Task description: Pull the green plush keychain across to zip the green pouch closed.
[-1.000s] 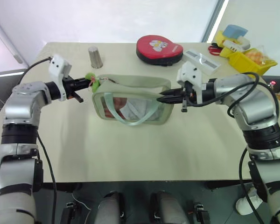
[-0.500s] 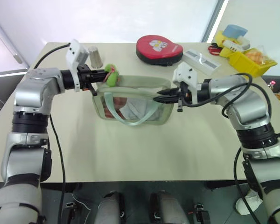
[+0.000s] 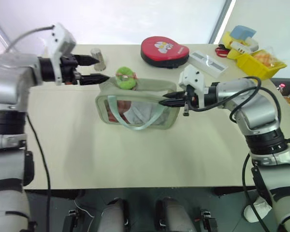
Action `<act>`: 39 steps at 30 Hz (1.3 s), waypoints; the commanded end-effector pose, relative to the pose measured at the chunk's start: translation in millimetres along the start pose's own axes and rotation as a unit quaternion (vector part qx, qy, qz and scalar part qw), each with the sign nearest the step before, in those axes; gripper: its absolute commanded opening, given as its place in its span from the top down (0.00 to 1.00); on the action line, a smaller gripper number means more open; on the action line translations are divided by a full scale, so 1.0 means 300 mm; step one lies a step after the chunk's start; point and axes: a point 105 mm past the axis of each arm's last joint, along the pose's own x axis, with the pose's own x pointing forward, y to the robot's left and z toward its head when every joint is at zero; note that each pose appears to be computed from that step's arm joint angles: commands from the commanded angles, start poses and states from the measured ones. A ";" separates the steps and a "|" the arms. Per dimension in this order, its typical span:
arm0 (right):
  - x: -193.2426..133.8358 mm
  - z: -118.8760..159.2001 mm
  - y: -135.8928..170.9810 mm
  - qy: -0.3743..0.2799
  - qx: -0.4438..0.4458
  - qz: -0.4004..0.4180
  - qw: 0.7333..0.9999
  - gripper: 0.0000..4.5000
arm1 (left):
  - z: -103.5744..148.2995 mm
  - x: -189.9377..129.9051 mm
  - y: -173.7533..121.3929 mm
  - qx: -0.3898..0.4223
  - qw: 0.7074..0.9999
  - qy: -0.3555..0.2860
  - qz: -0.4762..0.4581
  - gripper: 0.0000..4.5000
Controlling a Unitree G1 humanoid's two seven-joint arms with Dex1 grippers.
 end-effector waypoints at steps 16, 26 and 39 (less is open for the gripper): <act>-0.011 0.043 -0.017 -0.011 -0.020 -0.005 1.000 0.88 | -0.163 0.057 -0.107 -0.005 0.999 0.022 0.042 0.76; -0.023 0.047 -0.032 -0.009 -0.022 -0.019 1.000 0.88 | -0.168 0.062 -0.130 -0.007 0.999 0.031 0.020 0.99; -0.102 0.098 -0.066 -0.002 -0.028 -0.004 1.000 0.15 | -0.167 0.062 -0.139 -0.005 0.999 0.032 0.020 1.00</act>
